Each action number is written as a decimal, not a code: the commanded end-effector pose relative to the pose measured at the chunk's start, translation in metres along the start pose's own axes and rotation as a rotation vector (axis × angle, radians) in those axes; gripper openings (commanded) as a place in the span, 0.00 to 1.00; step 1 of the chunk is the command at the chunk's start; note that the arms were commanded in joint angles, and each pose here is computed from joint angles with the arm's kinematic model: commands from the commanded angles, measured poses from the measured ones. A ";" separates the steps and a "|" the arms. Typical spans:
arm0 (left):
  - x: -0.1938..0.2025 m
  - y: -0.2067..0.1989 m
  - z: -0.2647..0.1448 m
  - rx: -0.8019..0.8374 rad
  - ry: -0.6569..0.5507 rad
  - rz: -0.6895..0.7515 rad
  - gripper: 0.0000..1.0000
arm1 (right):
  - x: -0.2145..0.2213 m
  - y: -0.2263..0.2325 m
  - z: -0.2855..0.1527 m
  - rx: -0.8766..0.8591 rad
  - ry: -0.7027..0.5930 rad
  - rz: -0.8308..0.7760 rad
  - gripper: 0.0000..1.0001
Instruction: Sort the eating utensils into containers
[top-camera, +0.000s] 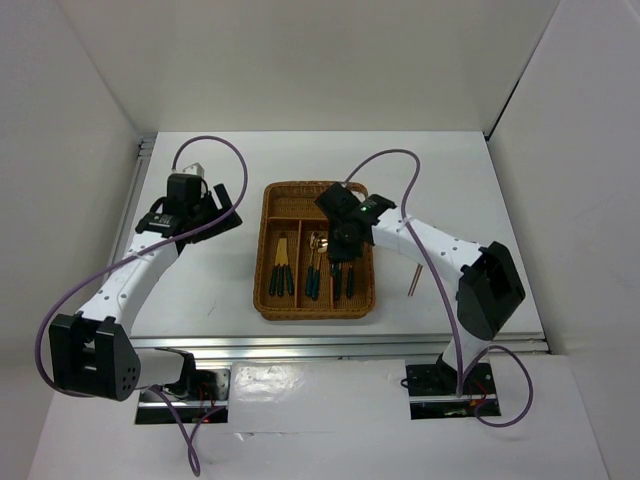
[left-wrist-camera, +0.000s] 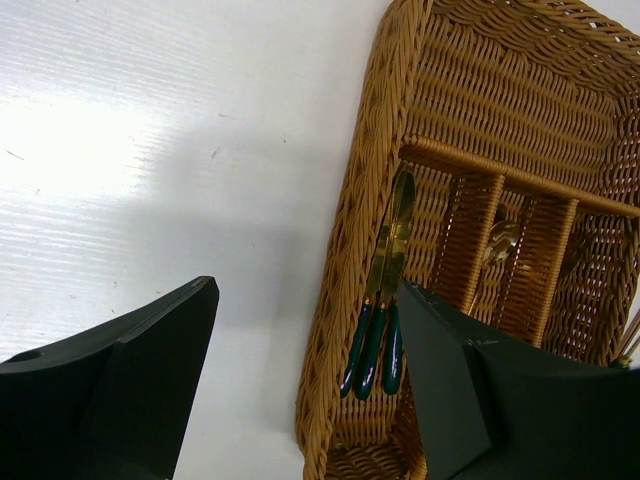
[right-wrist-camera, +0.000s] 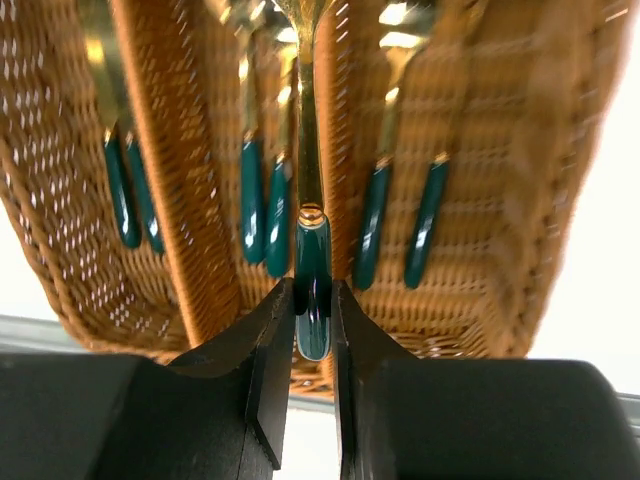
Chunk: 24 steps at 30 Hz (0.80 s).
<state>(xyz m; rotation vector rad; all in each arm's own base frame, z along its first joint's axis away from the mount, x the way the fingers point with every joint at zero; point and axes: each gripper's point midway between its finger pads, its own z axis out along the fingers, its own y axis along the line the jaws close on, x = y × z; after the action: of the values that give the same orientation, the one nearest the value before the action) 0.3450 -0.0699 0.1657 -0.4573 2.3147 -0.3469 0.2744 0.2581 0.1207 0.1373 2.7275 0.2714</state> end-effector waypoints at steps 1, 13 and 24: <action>-0.012 -0.007 -0.010 0.036 -0.046 0.016 0.87 | -0.004 0.028 -0.005 -0.054 -0.033 -0.015 0.03; -0.016 -0.007 -0.015 0.037 -0.066 0.016 0.88 | -0.005 0.055 0.006 -0.100 -0.036 -0.051 0.03; -0.011 -0.004 -0.011 0.028 -0.050 0.015 0.88 | 0.014 -0.005 0.003 0.084 -0.008 -0.013 0.07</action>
<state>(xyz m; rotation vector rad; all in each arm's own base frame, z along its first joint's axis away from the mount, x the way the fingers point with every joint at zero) 0.3433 -0.0709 0.1731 -0.4492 2.2954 -0.3611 0.2735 0.2808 0.1071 0.0976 2.7319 0.2339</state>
